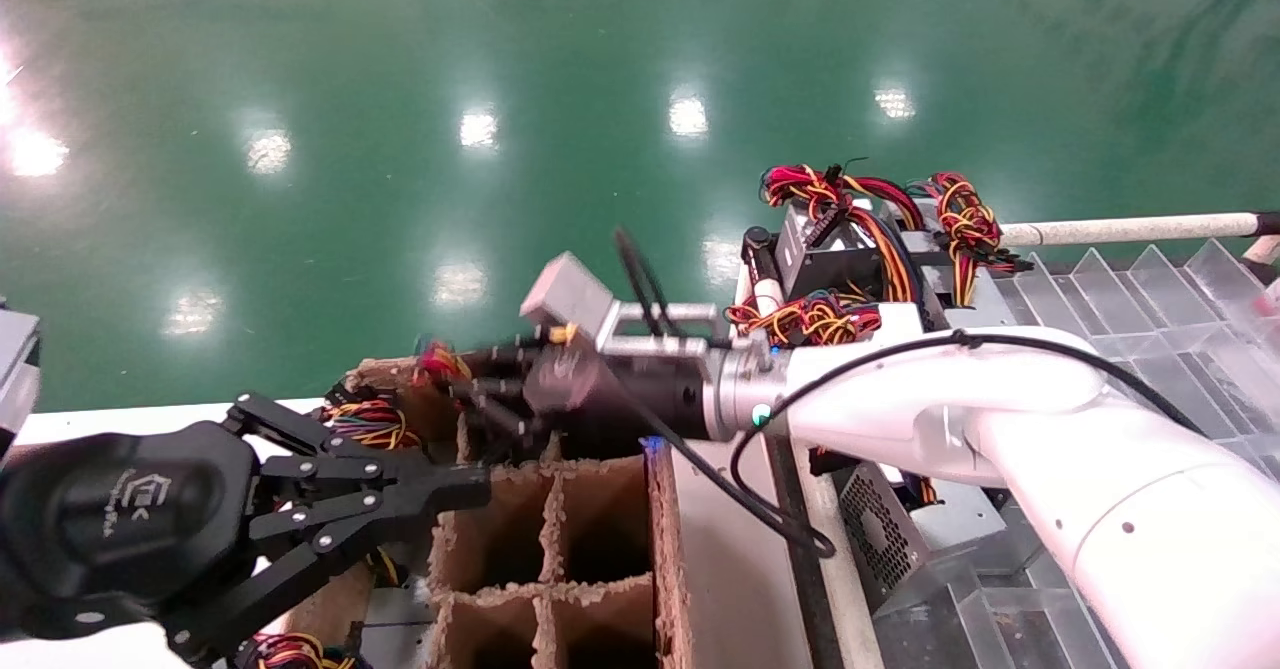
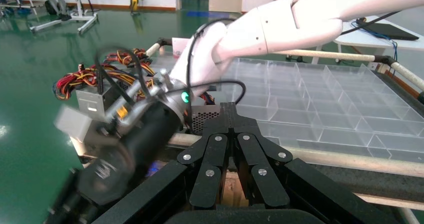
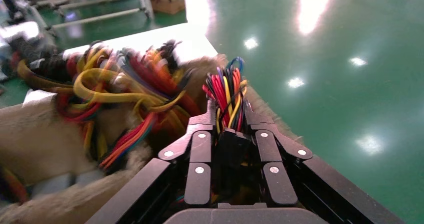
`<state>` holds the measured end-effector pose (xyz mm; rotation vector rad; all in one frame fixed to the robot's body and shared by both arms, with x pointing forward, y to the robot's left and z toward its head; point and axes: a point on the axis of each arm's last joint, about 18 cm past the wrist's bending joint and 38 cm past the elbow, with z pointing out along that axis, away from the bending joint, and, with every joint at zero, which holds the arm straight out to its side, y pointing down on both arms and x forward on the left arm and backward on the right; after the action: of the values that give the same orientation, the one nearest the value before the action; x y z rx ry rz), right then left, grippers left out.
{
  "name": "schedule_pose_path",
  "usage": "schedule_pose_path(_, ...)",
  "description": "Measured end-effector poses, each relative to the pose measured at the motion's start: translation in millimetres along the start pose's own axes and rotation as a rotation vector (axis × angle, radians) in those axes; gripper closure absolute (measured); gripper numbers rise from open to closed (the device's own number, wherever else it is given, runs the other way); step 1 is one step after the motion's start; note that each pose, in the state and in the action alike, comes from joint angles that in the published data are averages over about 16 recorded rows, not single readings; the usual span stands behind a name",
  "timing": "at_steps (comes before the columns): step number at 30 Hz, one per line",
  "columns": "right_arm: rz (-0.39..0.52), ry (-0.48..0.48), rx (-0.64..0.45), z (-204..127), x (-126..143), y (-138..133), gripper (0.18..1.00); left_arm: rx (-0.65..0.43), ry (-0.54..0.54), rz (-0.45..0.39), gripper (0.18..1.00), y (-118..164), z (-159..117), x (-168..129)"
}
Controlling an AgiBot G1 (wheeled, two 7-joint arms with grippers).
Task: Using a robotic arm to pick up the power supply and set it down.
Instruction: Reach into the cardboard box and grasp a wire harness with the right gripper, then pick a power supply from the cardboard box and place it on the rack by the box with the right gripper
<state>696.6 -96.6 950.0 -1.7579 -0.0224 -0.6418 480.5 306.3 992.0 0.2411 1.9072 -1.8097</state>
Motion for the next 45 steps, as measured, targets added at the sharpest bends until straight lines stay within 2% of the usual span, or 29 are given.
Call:
schedule_pose_path(6, 0.030, 0.001, 0.037, -8.1, 3.6, -4.0, 0.883, 0.000, 0.000, 0.000, 0.993, 0.0, 0.0, 0.0)
schedule_pose_path(11, 0.086, 0.004, 0.114, -20.9, 9.3, -14.8, 0.916, 0.000, 0.000, 0.000, 0.993, 0.0, 0.0, 0.0)
schedule_pose_path(18, 0.174, -0.007, 0.302, -50.6, 19.4, -47.9, 0.921, 0.000, 0.000, 0.000, 0.993, 0.0, 0.0, 0.0)
schedule_pose_path(23, 0.184, -0.041, 0.455, -79.5, 24.5, -83.8, 0.922, 0.000, 0.000, 0.000, 0.993, 0.0, 0.0, 0.0)
schedule_pose_path(29, 0.092, -0.090, 0.576, -119.6, 26.3, -131.6, 0.923, 0.000, 0.000, 0.000, 0.993, 0.0, 0.0, 0.0)
schedule_pose_path(35, -0.056, -0.134, 0.605, -165.8, 19.3, -171.2, 0.923, 0.000, 0.000, 0.000, 0.993, 0.0, 0.0, 0.0)
schedule_pose_path(41, -0.167, -0.138, 0.569, -221.3, 6.2, -186.7, 0.924, 0.000, 0.000, 0.000, 0.993, 0.0, 0.0, 0.0)
schedule_pose_path(45, -0.192, -0.127, 0.531, -260.2, -8.4, -184.3, 0.924, 0.000, 0.000, 0.000, 0.993, 0.0, 0.0, 0.0)
